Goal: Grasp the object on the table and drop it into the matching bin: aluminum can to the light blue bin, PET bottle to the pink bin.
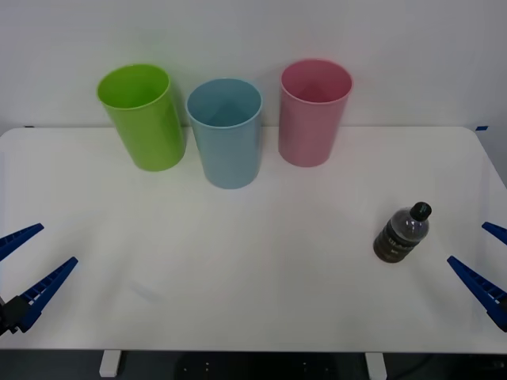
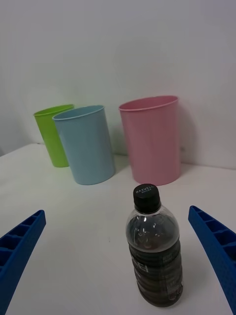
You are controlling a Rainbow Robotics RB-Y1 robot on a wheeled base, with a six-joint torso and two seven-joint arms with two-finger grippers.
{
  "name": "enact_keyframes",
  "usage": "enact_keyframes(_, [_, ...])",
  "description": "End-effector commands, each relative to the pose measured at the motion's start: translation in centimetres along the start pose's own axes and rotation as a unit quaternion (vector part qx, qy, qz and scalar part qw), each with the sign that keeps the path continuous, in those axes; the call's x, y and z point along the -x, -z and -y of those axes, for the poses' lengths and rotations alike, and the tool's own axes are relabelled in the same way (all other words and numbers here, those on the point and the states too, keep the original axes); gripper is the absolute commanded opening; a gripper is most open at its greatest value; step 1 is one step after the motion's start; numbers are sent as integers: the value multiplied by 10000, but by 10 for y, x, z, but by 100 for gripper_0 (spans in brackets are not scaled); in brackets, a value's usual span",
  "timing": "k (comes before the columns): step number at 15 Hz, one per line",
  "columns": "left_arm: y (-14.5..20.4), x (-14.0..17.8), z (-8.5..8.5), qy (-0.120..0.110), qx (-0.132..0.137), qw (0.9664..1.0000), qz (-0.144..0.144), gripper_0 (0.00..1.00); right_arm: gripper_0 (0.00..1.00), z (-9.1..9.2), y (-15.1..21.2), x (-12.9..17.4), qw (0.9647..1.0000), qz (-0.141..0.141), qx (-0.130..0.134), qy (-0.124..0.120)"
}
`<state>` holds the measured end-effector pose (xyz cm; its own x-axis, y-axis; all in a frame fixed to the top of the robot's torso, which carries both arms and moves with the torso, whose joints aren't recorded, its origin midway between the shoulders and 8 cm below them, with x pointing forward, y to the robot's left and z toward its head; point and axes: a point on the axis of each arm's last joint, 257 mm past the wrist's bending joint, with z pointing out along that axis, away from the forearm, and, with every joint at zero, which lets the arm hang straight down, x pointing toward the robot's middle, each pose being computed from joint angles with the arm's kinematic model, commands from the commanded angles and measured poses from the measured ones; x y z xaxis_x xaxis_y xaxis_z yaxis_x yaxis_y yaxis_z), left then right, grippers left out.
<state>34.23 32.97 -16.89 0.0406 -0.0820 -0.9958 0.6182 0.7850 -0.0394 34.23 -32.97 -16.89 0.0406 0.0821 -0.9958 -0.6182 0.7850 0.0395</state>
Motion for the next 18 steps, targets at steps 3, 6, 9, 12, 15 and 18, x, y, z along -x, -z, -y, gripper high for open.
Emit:
enact_keyframes(3, [0,0,0,0,0,10000,0,100,100,-1,10,-14,9998,-75,-105,-173])
enact_keyframes(6, [0,0,0,0,0,10000,0,100,100,-4,16,-12,9996,-118,-32,-240])
enact_keyframes(9, [0,0,0,0,0,10000,0,100,100,-4,26,-13,9994,-192,-57,-285])
enact_keyframes(12, [0,0,0,0,0,10000,0,100,100,-3,31,-19,9992,-268,-145,-253])
enact_keyframes(15, [0,0,0,0,0,10000,0,100,100,2,32,-27,9990,-321,-318,-38])
enact_keyframes(18, [0,0,0,0,0,10000,0,100,100,11,31,-35,9966,-361,-614,416])
